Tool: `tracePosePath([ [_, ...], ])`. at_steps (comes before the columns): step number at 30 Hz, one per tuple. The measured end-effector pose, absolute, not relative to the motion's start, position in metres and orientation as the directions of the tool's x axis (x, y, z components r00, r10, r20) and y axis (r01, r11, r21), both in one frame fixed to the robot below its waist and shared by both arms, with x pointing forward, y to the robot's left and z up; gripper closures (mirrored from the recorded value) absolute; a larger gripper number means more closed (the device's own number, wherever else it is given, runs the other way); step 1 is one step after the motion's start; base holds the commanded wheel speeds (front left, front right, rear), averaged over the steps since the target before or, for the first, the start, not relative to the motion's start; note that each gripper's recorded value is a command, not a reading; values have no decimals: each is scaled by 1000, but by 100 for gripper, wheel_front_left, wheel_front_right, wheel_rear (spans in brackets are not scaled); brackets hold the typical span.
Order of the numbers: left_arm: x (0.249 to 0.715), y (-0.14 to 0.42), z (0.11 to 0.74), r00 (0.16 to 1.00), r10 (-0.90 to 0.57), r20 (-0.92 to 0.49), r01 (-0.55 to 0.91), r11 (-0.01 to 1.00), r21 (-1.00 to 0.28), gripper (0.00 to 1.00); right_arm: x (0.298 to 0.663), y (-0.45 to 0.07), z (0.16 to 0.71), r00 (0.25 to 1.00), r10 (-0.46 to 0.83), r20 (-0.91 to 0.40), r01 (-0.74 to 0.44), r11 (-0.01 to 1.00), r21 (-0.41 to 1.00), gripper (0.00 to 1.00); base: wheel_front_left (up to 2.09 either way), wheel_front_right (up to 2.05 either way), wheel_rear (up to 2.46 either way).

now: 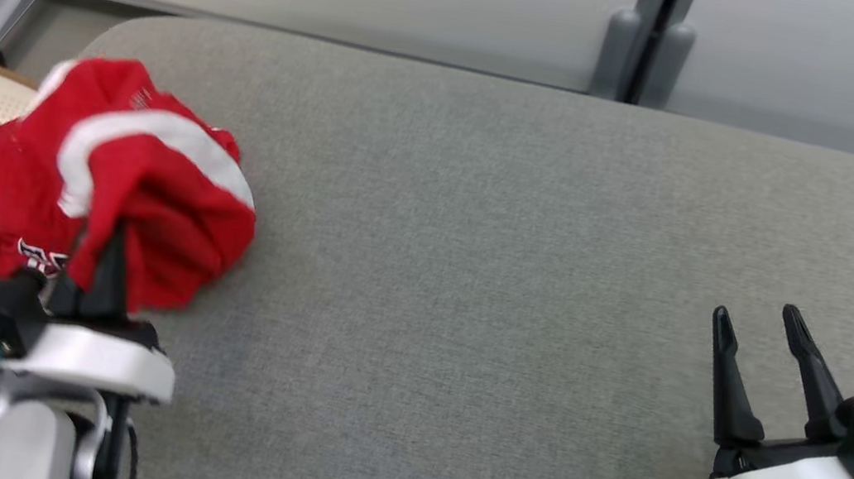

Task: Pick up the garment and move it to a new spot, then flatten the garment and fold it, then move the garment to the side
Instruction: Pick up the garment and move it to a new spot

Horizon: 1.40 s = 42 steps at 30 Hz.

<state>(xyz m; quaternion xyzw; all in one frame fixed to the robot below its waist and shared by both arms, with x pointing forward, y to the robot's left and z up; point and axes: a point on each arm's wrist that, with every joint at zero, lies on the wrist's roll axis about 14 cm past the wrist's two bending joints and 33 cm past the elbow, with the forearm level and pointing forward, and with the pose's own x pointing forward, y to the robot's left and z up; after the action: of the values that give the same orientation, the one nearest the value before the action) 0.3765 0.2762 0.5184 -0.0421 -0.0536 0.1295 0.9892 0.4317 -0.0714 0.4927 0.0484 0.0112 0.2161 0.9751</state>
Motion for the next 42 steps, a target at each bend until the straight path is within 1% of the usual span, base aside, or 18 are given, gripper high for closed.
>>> tracePosePath([
  [4, 372, 233, 520, 985, 154, 81, -144, 983, -118, 100, 419, -84, 497, 922, 386, 3, -385, 917, 101, 0, 0, 0, 0],
  [8, 378, 182, 522, 998, -5, 60, 12, 991, -132, 100, 410, -98, 502, 936, 351, 10, -350, 932, 95, 0, 0, 0, 0],
  [13, 392, 107, 522, 969, -241, 47, 245, 961, -131, 100, 401, -115, 506, 951, 308, 15, -308, 947, 88, 0, 0, 0, 0],
  [16, 400, 52, 525, 914, -403, 55, 407, 903, -138, 100, 398, -130, 508, 963, 267, 20, -268, 960, 86, 0, 0, 0, 0],
  [18, 403, 12, 529, 857, -511, 68, 516, 846, -138, 100, 396, -143, 508, 973, 231, 21, -232, 969, 89, 0, 0, 0, 0],
  [19, 403, 12, 529, 857, -511, 68, 516, 846, -138, 100, 396, -143, 508, 973, 231, 21, -232, 969, 89, 0, 0, 0, 0],
  [24, 397, -78, 535, 678, -729, 97, 734, 666, -131, 100, 386, -178, 499, 992, 124, -3, -123, 988, 96, 0, 0, 0, 0],
  [28, 394, -127, 526, 560, -825, 75, 827, 551, -112, 100, 379, -203, 489, 999, 39, -24, -37, 994, 103, 0, 0, 0, 0],
  [29, 392, -135, 517, 537, -842, 52, 840, 529, -118, 77, 377, -207, 485, 999, 24, -35, -20, 994, 107, 0, 0, 0, 0],
  [30, 389, -143, 506, 516, -856, 21, 851, 510, -125, 5, 376, -212, 483, 999, 7, -41, -3, 995, 104, 0, 0, 0, 0],
  [31, 385, -148, 494, 493, -870, -12, 862, 490, -127, 0, 375, -216, 479, 999, -6, -50, 12, 995, 104, 0, 0, 0, 0],
  [34, 376, -160, 475, 444, -895, -39, 883, 444, -149, 0, 371, -224, 467, 996, -39, -82, 47, 994, 102, 0, 0, 0, 0],
  [36, 371, -163, 472, 431, -902, -31, 887, 430, -169, 0, 370, -225, 464, 995, -42, -89, 51, 993, 102, 0, 0, 0, 0],
  [39, 372, -159, 479, 446, -895, 1, 881, 439, -175, 0, 373, -221, 466, 996, -26, -80, 34, 994, 105, 0, 0, 0, 0],
  [42, 378, -144, 486, 503, -864, 30, 853, 491, -178, 0, 379, -212, 469, 998, 6, -64, 1, 994, 106, 0, 0, 0, 0],
])
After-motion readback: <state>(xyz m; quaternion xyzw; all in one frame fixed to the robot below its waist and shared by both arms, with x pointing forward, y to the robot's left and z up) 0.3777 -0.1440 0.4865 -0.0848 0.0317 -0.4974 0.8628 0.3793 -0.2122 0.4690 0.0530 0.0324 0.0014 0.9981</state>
